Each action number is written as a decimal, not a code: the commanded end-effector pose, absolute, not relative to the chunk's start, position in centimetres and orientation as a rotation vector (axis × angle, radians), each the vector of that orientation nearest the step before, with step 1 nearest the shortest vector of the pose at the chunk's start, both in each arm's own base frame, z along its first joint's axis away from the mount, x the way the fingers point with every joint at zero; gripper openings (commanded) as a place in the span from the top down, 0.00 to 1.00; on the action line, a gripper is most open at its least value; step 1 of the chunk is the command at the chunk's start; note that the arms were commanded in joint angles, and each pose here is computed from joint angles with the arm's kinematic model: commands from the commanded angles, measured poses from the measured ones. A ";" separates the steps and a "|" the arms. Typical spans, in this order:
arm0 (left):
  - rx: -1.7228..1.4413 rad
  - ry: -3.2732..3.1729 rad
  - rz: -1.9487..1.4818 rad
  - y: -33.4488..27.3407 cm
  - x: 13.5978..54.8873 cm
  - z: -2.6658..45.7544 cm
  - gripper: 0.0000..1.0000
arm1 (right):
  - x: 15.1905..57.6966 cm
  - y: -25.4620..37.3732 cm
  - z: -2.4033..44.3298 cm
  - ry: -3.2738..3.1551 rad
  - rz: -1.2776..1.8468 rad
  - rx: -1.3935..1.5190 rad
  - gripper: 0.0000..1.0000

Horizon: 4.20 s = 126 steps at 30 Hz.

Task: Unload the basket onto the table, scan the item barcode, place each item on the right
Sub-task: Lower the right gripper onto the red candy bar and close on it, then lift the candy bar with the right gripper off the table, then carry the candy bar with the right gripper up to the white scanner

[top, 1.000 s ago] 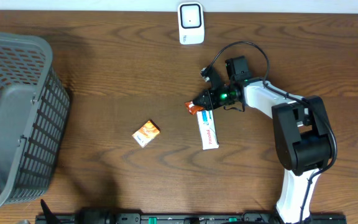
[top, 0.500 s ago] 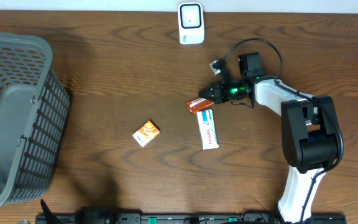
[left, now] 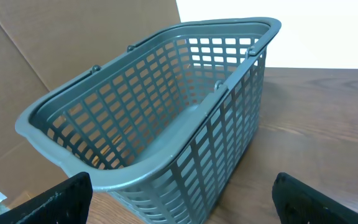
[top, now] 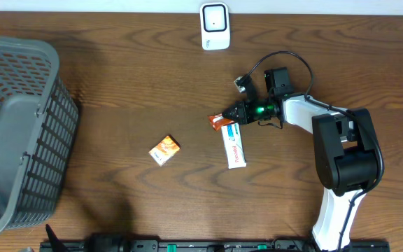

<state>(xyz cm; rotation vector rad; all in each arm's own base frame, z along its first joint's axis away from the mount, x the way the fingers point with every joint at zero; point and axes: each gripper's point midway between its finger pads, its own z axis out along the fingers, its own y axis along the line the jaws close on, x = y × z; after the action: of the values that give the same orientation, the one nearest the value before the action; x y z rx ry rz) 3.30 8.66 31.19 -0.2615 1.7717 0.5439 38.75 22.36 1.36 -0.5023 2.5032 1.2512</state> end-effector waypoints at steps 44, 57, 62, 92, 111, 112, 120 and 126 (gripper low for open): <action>-0.271 1.771 0.550 8.8 3.1 31.2 0.07 | 39.3 14.4 -0.5 2.782 0.626 1.172 0.01; -0.271 1.770 0.551 8.8 3.1 31.2 0.07 | 36.2 15.5 -7.2 2.877 0.442 1.370 0.70; -0.271 1.770 0.551 8.8 3.1 31.2 0.07 | 36.9 14.6 -7.3 2.847 0.409 1.347 0.99; -0.271 1.771 0.550 8.8 3.1 31.2 0.07 | 33.0 19.5 24.4 2.479 1.420 0.132 0.99; -0.271 1.771 0.551 8.8 3.1 31.2 0.07 | 40.4 16.8 28.4 2.131 1.119 0.072 0.99; -0.271 1.771 0.551 8.8 3.1 31.2 0.07 | 41.0 17.0 29.4 2.074 1.088 0.034 0.99; -0.271 1.771 0.551 8.8 3.1 31.2 0.07 | 43.5 19.2 31.1 1.909 0.769 -0.058 0.99; -0.271 1.771 0.551 8.8 3.1 31.2 0.07 | 43.0 21.8 30.0 1.923 0.769 -0.137 0.99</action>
<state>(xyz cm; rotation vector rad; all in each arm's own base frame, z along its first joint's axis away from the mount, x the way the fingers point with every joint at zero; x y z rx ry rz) 3.28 8.66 31.14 -0.2610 1.7739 0.5444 42.65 21.05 30.59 -0.0894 1.9225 0.8398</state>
